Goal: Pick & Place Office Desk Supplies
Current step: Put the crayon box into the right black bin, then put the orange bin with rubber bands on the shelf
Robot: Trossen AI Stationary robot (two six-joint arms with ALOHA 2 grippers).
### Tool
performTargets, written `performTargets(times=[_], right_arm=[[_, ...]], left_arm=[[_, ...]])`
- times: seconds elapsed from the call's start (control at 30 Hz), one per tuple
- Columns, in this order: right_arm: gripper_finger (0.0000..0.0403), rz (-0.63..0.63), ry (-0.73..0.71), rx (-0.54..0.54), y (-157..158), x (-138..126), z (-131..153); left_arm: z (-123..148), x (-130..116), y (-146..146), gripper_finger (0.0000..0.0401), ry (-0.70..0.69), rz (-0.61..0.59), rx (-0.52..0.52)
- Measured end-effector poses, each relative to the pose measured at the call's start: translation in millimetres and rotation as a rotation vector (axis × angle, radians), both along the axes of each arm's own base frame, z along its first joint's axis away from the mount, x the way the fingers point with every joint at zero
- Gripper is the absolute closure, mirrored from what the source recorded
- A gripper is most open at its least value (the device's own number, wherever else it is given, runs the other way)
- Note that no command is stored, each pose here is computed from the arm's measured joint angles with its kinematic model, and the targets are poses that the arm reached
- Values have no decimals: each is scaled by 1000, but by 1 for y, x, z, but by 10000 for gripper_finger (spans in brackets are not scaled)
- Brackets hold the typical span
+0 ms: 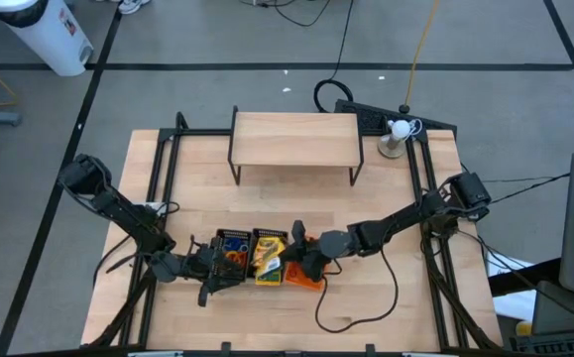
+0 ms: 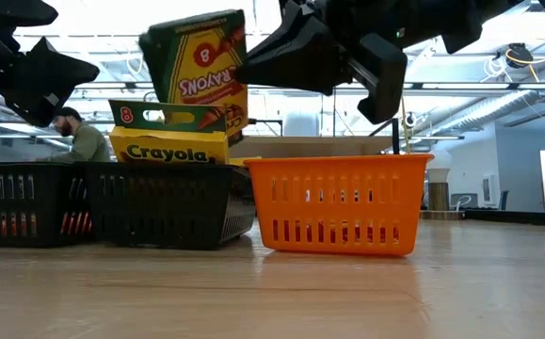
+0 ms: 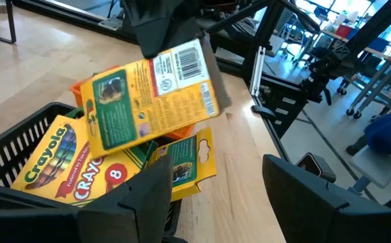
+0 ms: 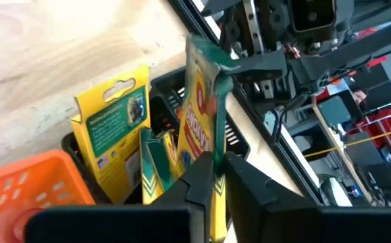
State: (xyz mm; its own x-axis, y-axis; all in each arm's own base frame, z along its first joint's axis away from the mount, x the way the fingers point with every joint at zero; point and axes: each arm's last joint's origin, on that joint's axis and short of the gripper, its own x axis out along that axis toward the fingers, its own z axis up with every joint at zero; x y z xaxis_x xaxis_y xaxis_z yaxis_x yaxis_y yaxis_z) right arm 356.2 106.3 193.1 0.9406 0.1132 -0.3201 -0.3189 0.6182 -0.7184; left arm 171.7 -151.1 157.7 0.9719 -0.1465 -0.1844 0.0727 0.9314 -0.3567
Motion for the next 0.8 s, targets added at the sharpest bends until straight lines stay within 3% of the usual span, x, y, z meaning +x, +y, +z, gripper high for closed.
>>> performTargets(times=[0.47, 0.63, 0.8], right_arm=[[220, -46, 20, 45, -8, 2, -1], [193, -62, 25, 61, -9, 2, -2], [187, -184, -3, 121, -11, -4, 13]], left_arm=[[0, 0, 0, 171, 3, 4, -20], [0, 0, 0, 171, 0, 3, -26], [1, 0, 0, 171, -10, -6, -9]])
